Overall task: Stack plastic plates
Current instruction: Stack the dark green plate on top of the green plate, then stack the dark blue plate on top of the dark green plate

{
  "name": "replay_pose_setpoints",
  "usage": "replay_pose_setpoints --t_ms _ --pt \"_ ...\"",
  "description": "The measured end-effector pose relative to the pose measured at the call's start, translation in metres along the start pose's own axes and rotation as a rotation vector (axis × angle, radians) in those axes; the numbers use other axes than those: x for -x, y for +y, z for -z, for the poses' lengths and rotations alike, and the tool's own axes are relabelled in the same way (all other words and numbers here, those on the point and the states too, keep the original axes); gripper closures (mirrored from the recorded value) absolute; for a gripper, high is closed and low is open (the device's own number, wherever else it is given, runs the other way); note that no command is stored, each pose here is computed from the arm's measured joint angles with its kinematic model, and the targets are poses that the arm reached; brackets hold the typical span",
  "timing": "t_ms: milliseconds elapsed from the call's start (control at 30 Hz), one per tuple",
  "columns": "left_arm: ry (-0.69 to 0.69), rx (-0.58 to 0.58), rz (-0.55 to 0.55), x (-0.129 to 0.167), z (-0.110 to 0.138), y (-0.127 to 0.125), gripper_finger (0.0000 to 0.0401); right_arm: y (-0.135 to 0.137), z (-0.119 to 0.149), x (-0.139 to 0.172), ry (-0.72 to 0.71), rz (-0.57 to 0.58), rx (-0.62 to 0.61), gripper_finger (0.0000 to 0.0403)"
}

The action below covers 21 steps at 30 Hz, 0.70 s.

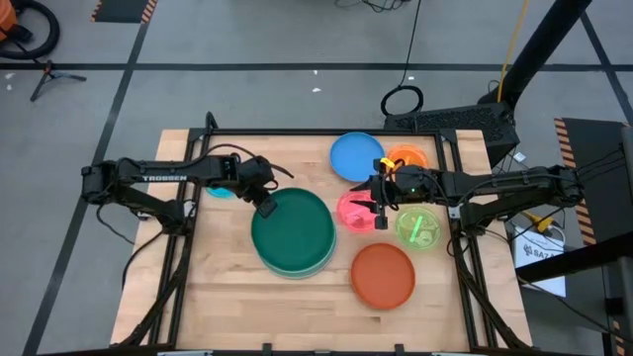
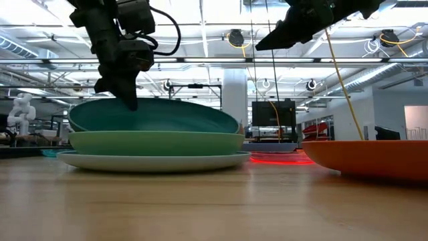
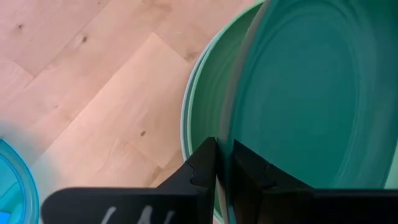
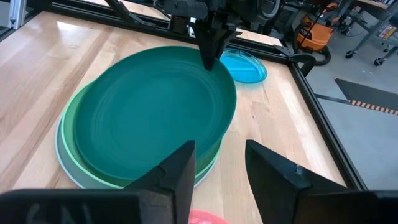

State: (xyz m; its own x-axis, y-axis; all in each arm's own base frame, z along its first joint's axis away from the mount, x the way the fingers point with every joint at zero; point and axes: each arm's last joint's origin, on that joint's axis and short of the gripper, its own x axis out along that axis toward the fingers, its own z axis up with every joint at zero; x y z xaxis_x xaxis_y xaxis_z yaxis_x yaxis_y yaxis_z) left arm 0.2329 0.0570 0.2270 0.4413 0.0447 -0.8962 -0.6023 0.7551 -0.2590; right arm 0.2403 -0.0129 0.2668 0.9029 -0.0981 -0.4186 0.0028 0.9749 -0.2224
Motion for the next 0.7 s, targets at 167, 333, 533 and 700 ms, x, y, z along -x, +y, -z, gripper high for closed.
replay_pose_setpoints --t_ms 167,333,533,700 --pt "-0.003 -0.002 -0.004 0.0000 -0.0001 0.0001 0.0365 0.0000 0.0000 0.0000 0.000 0.000 0.000 0.0271" --pt "0.001 -0.007 0.004 0.0000 0.0000 -0.0001 0.0364 0.0000 0.0000 0.0000 0.000 0.000 0.000 0.0271" --pt "0.012 -0.015 0.014 0.0001 0.0009 -0.0007 0.0322 0.0000 0.0000 0.0000 0.000 0.000 0.000 0.0271" --pt "0.007 -0.026 0.008 0.0002 0.0007 -0.0006 0.0275 0.0000 0.0000 0.0000 0.000 0.000 0.000 0.0271"
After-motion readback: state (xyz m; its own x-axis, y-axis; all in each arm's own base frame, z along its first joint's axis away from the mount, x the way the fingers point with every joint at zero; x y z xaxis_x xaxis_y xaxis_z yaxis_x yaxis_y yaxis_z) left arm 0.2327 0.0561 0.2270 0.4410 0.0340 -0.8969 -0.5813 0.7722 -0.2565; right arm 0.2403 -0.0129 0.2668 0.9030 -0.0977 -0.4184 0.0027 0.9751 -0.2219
